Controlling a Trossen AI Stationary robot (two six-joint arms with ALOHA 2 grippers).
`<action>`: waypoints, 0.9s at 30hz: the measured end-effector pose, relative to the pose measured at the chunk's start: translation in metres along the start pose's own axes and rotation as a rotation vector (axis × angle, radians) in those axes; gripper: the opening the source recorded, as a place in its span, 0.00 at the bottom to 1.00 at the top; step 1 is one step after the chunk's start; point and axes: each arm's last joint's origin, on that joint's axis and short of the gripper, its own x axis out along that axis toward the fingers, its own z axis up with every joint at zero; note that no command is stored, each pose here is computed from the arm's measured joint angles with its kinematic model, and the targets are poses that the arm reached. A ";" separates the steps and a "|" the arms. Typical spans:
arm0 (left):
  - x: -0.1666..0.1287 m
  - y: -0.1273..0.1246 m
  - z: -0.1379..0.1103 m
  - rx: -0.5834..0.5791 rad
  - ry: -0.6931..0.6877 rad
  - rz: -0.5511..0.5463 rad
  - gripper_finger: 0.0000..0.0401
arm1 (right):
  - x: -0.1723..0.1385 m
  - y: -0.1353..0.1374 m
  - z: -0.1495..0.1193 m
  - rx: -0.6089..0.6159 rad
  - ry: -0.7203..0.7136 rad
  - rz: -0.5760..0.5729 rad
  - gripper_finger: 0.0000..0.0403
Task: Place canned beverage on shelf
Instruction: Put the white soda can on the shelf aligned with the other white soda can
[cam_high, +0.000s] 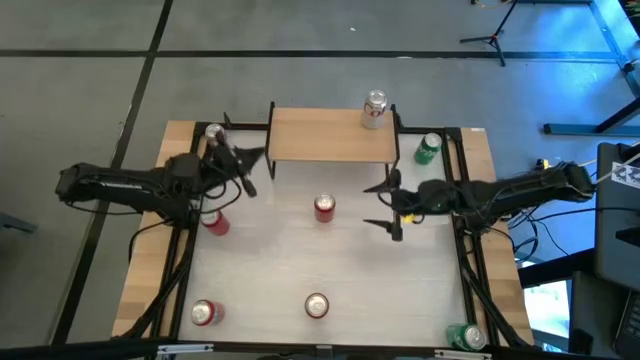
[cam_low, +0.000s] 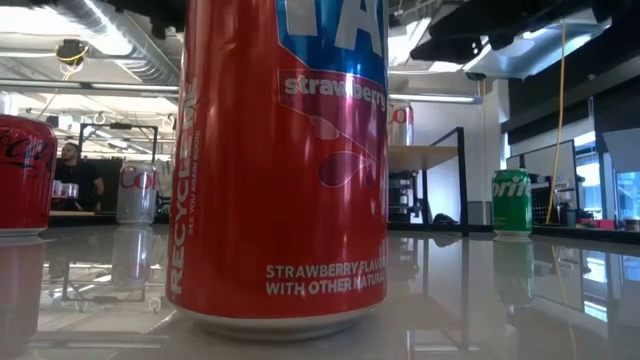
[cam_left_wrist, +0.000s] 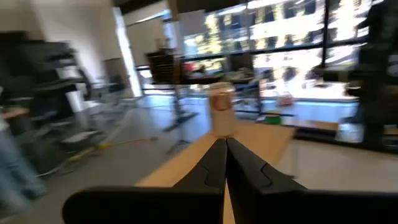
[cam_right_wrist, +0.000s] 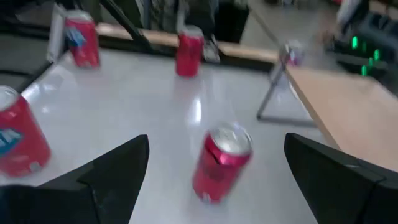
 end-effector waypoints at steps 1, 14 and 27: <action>0.000 0.002 0.002 0.016 0.007 0.034 0.01 | 0.000 0.003 -0.002 -0.016 -0.027 0.006 0.92; 0.001 0.046 0.028 0.033 0.294 0.309 0.28 | 0.000 0.005 0.003 -0.057 -0.120 0.029 0.92; 0.035 0.108 0.038 -0.181 0.696 0.533 0.62 | 0.000 0.005 0.004 -0.056 -0.131 0.028 0.92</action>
